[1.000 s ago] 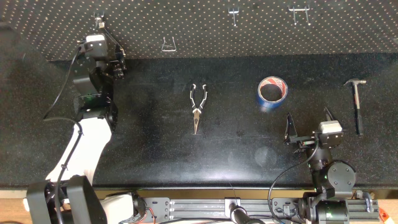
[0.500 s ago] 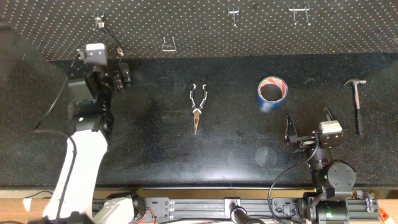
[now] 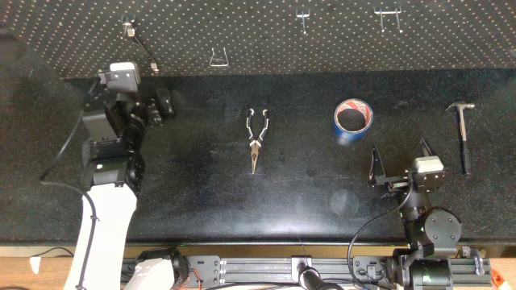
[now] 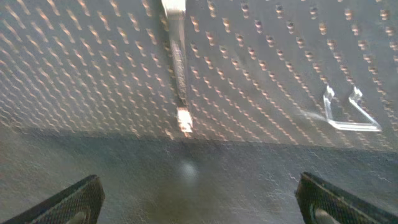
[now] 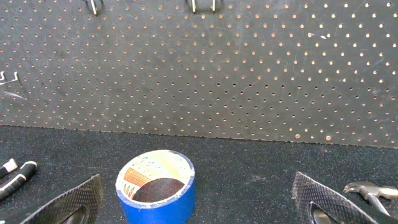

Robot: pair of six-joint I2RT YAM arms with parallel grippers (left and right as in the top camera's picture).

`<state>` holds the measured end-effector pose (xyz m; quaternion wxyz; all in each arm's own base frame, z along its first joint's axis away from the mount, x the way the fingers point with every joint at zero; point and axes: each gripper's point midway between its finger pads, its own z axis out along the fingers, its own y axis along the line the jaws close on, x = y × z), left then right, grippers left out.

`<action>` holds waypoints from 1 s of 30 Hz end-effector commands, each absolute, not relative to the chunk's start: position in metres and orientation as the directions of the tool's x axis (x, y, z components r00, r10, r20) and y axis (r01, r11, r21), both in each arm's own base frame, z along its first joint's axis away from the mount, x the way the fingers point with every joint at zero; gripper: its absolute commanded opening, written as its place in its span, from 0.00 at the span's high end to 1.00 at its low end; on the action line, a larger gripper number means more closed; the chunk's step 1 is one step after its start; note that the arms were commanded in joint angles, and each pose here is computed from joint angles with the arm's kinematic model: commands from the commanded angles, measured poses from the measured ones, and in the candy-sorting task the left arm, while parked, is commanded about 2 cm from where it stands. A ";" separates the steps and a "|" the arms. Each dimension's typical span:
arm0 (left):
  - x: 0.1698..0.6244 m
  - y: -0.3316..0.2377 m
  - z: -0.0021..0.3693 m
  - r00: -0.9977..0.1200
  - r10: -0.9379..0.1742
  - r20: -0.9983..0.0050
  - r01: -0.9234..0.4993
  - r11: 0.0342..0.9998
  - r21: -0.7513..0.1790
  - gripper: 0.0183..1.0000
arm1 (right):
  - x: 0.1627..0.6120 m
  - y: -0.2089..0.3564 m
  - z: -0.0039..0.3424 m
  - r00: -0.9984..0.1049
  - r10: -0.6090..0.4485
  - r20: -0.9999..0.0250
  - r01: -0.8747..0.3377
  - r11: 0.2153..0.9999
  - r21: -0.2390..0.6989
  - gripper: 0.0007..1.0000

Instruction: Place Tools Onto Pegboard

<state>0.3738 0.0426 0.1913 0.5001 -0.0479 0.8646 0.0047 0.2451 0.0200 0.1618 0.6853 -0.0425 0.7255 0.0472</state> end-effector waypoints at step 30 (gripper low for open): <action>0.345 -0.173 0.056 -0.974 -0.036 -0.222 -0.023 0.998 -0.060 0.00 | 0.245 0.020 0.160 -0.059 0.010 -0.998 -0.124 0.992 0.018 0.01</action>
